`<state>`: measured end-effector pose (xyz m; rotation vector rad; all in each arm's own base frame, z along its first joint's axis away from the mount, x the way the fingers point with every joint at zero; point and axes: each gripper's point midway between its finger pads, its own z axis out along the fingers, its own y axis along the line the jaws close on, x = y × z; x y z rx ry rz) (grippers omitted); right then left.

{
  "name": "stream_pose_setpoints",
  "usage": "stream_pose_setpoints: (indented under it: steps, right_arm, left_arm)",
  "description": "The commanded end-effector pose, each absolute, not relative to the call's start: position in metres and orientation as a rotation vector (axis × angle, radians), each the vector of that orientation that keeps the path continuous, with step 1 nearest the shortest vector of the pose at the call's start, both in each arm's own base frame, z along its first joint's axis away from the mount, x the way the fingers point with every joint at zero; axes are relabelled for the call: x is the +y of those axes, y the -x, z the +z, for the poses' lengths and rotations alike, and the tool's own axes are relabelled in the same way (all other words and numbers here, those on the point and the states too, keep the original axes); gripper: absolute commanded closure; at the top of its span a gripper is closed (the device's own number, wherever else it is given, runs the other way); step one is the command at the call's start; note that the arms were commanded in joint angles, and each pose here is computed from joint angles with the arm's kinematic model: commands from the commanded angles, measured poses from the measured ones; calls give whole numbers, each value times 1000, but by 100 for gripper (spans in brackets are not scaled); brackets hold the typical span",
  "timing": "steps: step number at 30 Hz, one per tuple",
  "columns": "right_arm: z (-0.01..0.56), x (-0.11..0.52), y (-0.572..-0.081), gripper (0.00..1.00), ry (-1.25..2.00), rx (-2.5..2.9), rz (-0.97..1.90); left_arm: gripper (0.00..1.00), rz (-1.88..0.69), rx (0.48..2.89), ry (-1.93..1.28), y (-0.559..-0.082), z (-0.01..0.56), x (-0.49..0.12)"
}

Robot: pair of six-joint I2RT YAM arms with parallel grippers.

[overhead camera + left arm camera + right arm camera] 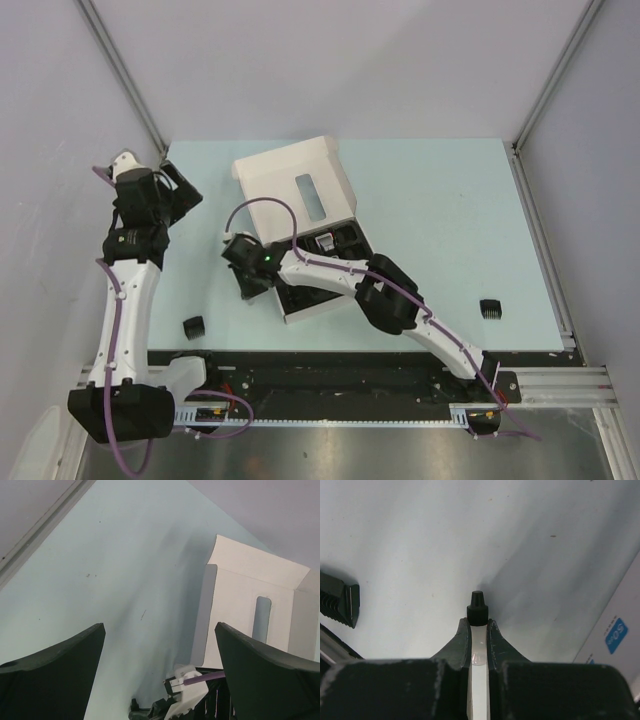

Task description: Sort the hair-cutting tools

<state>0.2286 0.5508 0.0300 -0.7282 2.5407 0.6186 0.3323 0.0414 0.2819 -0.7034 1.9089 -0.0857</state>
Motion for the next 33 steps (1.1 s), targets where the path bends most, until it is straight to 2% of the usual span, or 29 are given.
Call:
stream_pose_setpoints:
  steps: [1, 6, 14, 21, 33]
  right_arm:
    - [91, 555, -246, 100, 665, 2466, 734]
    - [142, 532, -260, 100, 614, 2408, 738]
    - [164, 463, -280, 100, 499, 2435, 668]
    - [141, 432, -262, 100, 496, 2518, 651]
    - [116, 435, -237, 98, 513, 2637, 684]
  left_arm:
    - [2, -122, 1904, 695, -333, 280, 37]
    - [2, -149, 1950, 679, -336, 266, 31]
    - [2, -150, 2007, 665, -331, 242, 28]
    - [2, -210, 2104, 646, -324, 204, 15]
    - [2, -286, 2193, 610, -314, 160, -1]
